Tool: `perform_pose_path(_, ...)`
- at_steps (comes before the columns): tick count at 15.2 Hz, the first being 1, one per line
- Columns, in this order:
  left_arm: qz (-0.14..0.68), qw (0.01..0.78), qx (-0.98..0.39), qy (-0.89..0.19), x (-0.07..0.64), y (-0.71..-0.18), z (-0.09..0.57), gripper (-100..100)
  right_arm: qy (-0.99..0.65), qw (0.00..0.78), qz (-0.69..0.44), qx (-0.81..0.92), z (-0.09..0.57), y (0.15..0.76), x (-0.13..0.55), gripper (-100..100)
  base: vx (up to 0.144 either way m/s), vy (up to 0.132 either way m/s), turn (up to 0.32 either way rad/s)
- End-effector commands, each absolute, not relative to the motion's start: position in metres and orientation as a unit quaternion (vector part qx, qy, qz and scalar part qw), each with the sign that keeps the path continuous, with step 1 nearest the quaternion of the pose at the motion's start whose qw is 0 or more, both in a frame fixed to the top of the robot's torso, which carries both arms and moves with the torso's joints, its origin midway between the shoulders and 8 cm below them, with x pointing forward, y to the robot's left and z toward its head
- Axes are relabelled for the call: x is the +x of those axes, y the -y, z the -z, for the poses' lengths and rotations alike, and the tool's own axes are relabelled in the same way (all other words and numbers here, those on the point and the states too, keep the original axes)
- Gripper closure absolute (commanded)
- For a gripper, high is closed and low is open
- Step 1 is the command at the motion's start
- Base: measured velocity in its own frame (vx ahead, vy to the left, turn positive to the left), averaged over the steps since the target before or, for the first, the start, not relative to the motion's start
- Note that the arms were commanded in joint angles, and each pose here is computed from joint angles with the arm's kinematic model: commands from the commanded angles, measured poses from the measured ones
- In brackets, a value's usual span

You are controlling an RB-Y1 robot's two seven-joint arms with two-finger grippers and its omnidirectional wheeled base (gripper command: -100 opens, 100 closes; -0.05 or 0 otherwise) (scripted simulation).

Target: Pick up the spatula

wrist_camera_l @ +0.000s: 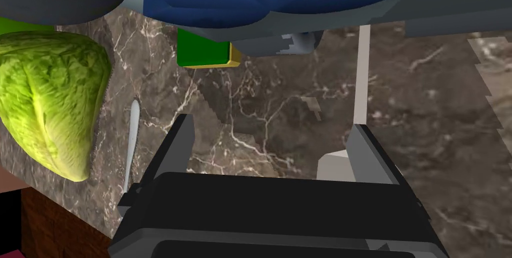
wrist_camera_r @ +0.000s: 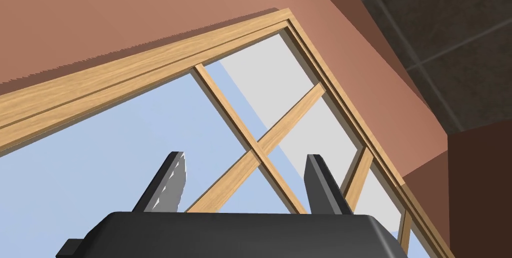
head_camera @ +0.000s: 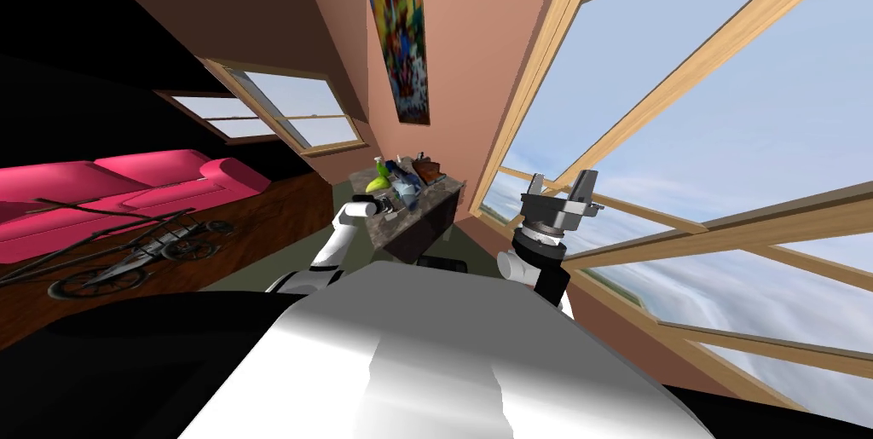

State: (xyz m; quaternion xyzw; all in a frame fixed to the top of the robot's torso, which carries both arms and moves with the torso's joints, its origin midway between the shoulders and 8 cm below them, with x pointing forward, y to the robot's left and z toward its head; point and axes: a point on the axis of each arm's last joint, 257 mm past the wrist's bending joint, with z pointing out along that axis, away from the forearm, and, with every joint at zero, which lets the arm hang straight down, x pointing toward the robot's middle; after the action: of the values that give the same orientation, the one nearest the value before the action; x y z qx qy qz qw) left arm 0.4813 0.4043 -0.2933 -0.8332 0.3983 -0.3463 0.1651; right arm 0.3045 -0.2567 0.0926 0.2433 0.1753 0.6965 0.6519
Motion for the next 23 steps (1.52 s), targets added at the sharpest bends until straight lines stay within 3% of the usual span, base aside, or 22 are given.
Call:
perform_pose_path(1, 0.329, 0.146, -0.848, -0.39, 0.475, -0.408, 0.301, -100, -0.175, 0.652, -0.696, 0.243, -0.093, 0.257, 0.304, 0, 0.02, -0.008, -0.091)
perform_pose_path(23, 0.182, -0.017, -0.936, -0.3, 0.416, -0.418, 0.33, -100, -0.175, 0.652, -0.696, 0.243, -0.093, 0.257, 0.304, 0, 0.017, -0.004, -0.062)
